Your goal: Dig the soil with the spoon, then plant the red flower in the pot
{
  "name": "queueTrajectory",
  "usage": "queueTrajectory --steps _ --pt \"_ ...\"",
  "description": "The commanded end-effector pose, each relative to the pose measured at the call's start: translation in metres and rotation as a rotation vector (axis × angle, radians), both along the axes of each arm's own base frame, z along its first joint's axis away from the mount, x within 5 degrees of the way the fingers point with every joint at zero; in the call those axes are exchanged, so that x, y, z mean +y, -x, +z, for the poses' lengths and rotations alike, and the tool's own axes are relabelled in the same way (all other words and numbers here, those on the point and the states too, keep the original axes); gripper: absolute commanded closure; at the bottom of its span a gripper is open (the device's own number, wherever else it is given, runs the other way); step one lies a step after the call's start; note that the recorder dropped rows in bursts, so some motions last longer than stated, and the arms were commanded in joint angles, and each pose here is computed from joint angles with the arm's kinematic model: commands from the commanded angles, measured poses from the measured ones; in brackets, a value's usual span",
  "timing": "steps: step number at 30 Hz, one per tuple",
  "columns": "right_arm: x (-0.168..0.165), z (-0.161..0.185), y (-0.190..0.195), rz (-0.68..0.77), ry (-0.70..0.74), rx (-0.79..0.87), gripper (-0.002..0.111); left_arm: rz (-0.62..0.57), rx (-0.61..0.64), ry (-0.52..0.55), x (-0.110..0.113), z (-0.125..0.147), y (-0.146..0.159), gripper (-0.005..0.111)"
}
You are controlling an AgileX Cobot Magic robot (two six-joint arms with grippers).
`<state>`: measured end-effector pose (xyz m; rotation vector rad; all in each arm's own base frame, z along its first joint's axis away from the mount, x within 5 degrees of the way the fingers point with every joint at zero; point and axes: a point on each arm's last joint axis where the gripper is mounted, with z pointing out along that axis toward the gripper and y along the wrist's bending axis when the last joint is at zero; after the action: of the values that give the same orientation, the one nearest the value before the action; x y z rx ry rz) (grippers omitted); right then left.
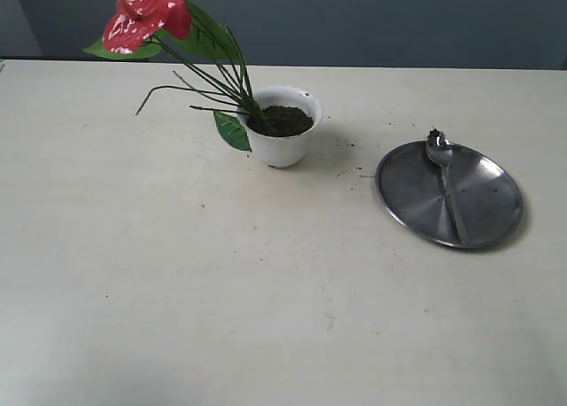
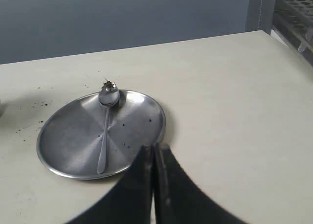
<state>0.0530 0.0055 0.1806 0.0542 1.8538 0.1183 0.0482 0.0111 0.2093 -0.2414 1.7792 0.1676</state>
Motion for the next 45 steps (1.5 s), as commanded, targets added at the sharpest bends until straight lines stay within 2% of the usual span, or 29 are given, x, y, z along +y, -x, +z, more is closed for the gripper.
queueTrajectory --steps 1,4,11,22,26,45 --pt "0.000 0.000 0.000 -0.005 0.006 -0.012 0.108 -0.028 -0.096 -0.014 0.000 -0.003 -0.004 0.106" --pt "0.000 0.000 0.000 -0.005 0.006 -0.012 0.108 -0.032 -0.132 -0.023 0.000 -0.006 -0.006 0.106" --pt "0.000 0.000 0.000 -0.005 0.006 -0.012 0.108 -0.034 -0.067 -0.013 0.000 -0.018 -0.006 0.106" --pt "0.000 0.000 0.000 -0.005 0.006 -0.012 0.108 -0.035 -0.049 -0.012 0.000 -0.020 -0.006 0.106" --pt "0.000 0.000 0.000 -0.005 0.006 -0.012 0.108 -0.041 0.030 0.008 -0.001 -0.027 -0.004 0.106" --pt "0.000 0.000 0.000 -0.005 0.006 -0.012 0.108 -0.041 0.025 0.007 -0.001 -0.026 -0.004 0.106"
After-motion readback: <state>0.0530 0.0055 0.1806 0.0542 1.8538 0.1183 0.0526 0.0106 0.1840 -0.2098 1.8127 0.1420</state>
